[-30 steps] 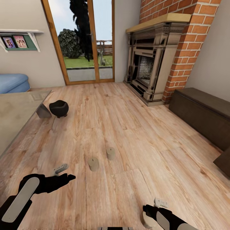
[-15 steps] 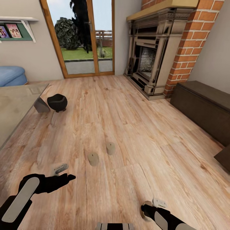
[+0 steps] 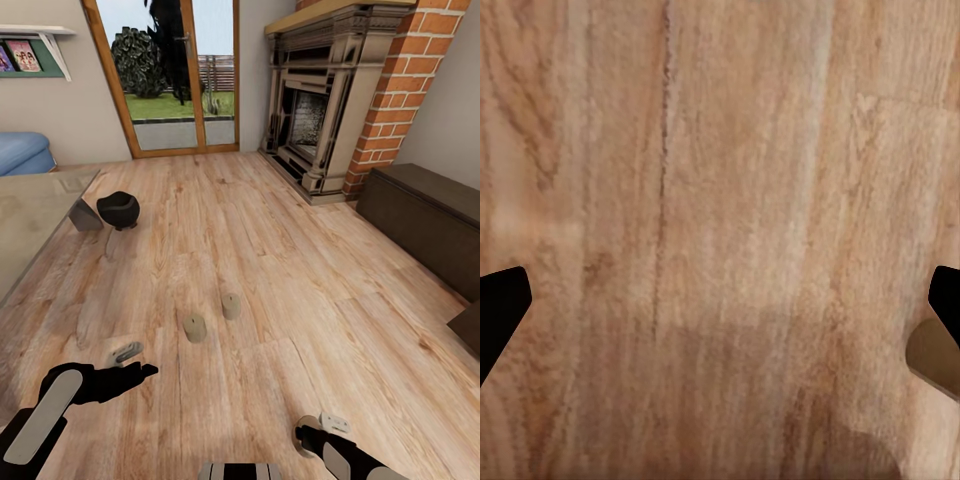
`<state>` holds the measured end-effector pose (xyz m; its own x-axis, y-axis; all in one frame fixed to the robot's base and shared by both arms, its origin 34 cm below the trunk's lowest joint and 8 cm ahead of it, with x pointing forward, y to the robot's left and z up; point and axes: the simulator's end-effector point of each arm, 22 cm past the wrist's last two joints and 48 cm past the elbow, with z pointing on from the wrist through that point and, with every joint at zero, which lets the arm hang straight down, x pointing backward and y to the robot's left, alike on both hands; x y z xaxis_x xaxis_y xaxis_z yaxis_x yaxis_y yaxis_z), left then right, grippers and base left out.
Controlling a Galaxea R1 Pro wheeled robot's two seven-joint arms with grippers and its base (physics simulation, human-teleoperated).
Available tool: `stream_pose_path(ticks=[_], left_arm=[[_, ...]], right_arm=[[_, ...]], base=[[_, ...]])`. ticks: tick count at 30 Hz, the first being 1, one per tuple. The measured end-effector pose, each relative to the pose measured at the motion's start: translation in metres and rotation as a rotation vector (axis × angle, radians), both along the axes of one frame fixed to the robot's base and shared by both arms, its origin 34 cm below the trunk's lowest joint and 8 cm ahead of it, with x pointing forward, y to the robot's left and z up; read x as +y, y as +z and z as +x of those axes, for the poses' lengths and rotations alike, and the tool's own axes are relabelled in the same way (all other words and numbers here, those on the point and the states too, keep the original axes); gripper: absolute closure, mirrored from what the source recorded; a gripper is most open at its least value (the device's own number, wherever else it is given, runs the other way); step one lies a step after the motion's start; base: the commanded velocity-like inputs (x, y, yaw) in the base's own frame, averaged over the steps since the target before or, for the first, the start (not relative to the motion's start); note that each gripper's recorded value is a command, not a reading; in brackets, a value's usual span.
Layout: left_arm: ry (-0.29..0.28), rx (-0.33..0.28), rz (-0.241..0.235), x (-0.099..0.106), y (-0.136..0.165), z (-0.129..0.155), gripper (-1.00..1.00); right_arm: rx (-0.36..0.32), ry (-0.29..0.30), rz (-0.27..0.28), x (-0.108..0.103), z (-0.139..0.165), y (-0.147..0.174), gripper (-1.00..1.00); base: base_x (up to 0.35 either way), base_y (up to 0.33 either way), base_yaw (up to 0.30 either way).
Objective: Place each of the two pumpkins and all three candles from the living room inside a cabinet in the living room (use any cabinet), then make sure every cabinet is closed, and position the cauldron so it is next to a table in the living room.
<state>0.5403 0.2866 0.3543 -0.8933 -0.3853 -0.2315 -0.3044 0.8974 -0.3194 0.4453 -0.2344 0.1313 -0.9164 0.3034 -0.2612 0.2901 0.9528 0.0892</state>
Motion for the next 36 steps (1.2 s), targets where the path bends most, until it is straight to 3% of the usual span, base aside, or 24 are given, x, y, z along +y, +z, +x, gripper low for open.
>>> stream_pose_path(ticks=[12, 26, 36], left_arm=[[0.0, 0.0, 0.0, 0.0, 0.0, 0.0, -1.0], [0.0, 0.025, 0.001, 0.001, -0.012, -0.004, -1.0], [-0.001, 0.025, 0.001, 0.001, -0.012, -0.004, -1.0]], right_arm=[[-0.042, -0.006, -0.013, -0.002, 0.009, 0.003, -1.0], [-0.023, -0.005, -0.013, -0.002, 0.001, -0.007, -1.0], [-0.057, 0.008, -0.027, -0.003, 0.008, -0.004, -1.0]], base=[[0.0, 0.0, 0.0], [0.0, 0.0, 0.0], [0.0, 0.0, 0.0]])
